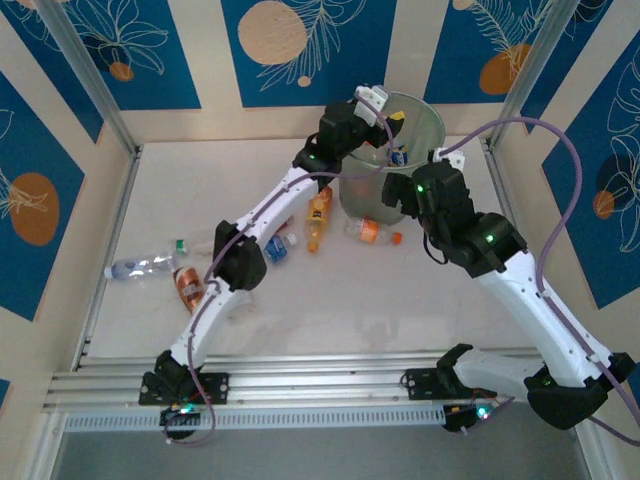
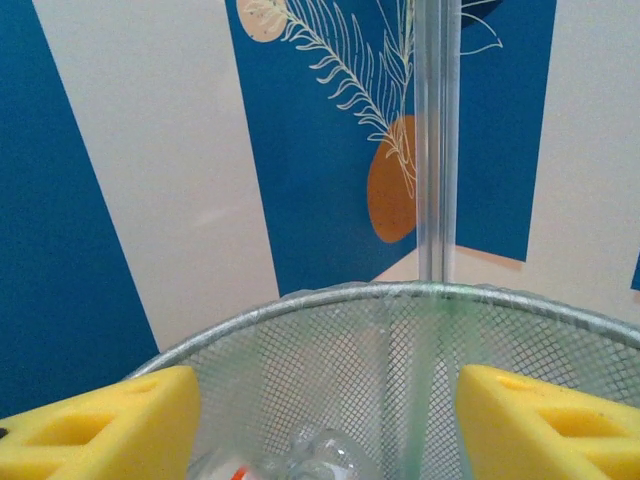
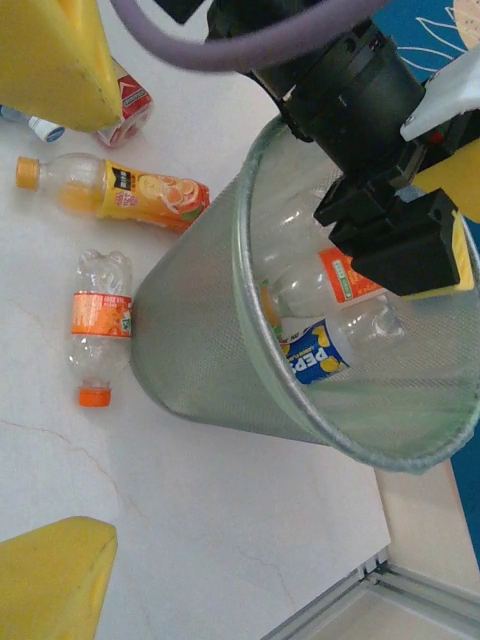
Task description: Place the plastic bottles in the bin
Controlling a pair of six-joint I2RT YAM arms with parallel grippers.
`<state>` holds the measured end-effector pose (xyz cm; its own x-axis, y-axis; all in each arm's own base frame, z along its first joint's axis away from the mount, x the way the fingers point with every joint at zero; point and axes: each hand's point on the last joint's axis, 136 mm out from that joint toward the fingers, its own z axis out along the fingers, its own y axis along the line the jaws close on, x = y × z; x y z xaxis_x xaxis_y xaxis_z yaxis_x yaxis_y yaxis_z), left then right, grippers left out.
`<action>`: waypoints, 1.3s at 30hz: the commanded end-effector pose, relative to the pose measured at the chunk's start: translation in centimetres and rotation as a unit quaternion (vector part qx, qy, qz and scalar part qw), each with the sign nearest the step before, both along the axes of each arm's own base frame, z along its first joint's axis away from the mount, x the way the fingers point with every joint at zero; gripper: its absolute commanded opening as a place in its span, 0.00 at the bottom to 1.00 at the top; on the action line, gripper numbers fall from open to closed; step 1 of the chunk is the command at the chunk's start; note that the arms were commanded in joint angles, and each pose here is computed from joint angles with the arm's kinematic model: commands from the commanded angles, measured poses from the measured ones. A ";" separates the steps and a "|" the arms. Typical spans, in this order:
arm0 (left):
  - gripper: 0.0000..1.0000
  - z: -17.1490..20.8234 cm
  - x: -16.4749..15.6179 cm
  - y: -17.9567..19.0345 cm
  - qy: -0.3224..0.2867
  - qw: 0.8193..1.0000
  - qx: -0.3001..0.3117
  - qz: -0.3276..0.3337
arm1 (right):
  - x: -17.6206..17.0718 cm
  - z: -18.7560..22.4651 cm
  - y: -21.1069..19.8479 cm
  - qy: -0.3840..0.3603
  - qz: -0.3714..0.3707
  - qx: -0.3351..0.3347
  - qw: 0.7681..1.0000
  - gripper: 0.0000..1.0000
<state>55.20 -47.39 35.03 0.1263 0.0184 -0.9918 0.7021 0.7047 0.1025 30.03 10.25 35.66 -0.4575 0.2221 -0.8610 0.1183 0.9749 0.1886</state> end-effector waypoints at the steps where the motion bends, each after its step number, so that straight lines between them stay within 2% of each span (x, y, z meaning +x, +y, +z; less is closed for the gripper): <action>1: 0.68 0.9 0.8 0.5 -0.020 0.999 -0.031 0.003 | 0.1 1.6 0.4 -0.015 0.008 0.005 1.000 0.99; 8: 0.74 3.5 0.9 2.2 -0.027 0.998 -0.037 0.035 | 0.1 1.4 0.1 -0.009 -0.002 0.001 1.000 0.99; 16: 0.80 8.7 0.5 7.7 -0.010 0.990 -0.034 0.139 | -0.4 0.1 -0.1 0.013 -0.007 0.005 1.000 0.99; 21: 0.84 13.4 -2.0 10.8 -0.011 0.986 -0.054 0.157 | -1.3 -1.9 0.2 0.041 0.015 0.004 0.999 0.99; 28: 1.00 17.9 -6.2 16.0 0.006 0.979 -0.054 0.199 | -2.7 -7.1 2.3 0.106 0.090 -0.004 0.990 1.00; 32: 0.99 17.3 -8.7 18.9 0.040 0.974 -0.032 0.220 | -2.5 -11.3 4.1 0.140 0.141 -0.026 0.980 0.99; 39: 0.99 12.2 -13.2 24.6 0.093 0.962 -0.044 0.252 | 0.8 -17.5 7.0 0.173 0.210 -0.096 0.958 0.99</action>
